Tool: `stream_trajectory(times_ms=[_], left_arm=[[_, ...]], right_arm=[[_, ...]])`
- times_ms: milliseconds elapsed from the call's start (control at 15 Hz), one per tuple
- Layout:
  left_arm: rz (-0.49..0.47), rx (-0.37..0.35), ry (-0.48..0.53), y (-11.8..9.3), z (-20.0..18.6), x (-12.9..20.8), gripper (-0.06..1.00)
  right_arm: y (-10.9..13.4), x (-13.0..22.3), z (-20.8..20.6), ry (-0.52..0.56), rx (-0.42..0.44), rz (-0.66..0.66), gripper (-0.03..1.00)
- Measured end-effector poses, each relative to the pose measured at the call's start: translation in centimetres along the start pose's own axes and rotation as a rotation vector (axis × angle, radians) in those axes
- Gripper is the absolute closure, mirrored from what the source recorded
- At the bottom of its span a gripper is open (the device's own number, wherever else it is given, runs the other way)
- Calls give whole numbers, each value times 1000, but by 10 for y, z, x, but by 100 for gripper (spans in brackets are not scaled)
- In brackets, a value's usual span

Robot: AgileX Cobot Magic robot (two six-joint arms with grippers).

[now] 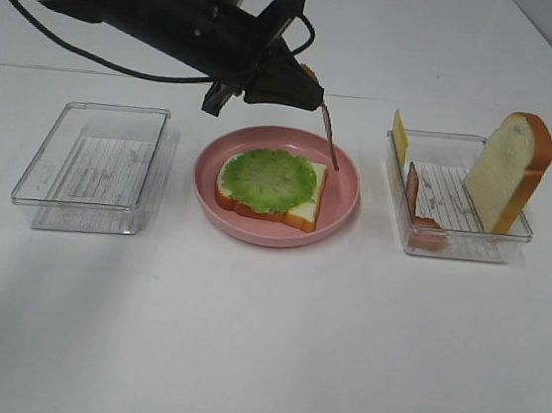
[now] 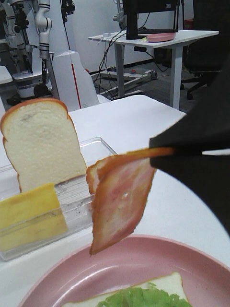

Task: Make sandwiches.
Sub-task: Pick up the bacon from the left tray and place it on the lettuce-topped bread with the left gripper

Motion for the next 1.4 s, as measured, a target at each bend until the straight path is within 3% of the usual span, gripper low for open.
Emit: stream_trajectory(times_ms=[400,733,1133,1400], left_arm=[[-12,-38,23,42,9,11,94],[-4,-89,6,58,-6,6,94],[64,-177,129,73,-16,17,94],[110,-254,132,80,-18,16,94]], right_arm=[[0,0,0,0,0,0,12],[0,0,0,0,0,0,12],[0,0,0,0,0,0,12],[0,0,0,0,0,0,12]])
Point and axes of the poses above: a point on each arm's last joint axis where the gripper is mounted, z pointing out along that axis toward the gripper, y along the wrist's bending axis when the last joint is at zero, x = y × z, the point moved 1 cm from there along z, pointing out along that axis toward the gripper, and after that the axes turned 13 degrees about z, right-handed, at the moved point
